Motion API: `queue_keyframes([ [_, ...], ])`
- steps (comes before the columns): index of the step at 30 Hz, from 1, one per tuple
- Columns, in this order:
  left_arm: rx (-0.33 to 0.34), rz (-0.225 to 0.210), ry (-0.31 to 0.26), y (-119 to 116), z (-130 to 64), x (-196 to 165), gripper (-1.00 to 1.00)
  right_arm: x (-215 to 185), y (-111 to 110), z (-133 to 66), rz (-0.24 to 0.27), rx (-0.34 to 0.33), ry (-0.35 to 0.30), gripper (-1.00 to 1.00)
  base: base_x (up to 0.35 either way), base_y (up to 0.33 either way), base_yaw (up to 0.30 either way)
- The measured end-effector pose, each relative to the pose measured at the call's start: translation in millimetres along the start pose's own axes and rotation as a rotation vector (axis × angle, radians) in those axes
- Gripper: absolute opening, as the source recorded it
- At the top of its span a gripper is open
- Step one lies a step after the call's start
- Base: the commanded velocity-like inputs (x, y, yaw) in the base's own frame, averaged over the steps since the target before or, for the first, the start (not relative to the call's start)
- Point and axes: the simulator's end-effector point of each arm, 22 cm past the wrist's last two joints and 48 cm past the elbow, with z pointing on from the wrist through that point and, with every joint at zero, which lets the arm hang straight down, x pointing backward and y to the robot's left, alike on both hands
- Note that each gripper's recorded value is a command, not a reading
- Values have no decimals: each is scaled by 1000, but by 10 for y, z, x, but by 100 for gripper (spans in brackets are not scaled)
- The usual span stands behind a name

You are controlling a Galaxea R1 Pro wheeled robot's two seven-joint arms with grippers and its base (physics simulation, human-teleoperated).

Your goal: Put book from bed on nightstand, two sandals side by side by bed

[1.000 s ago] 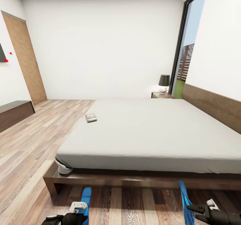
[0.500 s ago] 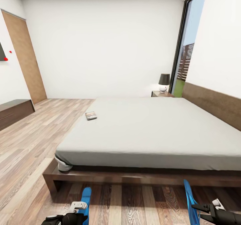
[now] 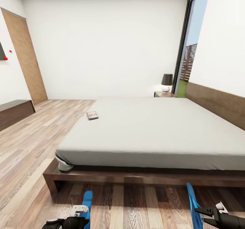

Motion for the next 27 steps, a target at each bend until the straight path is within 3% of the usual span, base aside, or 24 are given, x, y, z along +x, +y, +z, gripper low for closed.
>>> queue_keyframes([
  [27,1,2,0,166,413,433,-100,215,-503,295,-1,0,-1,-100,0,0,0],
])
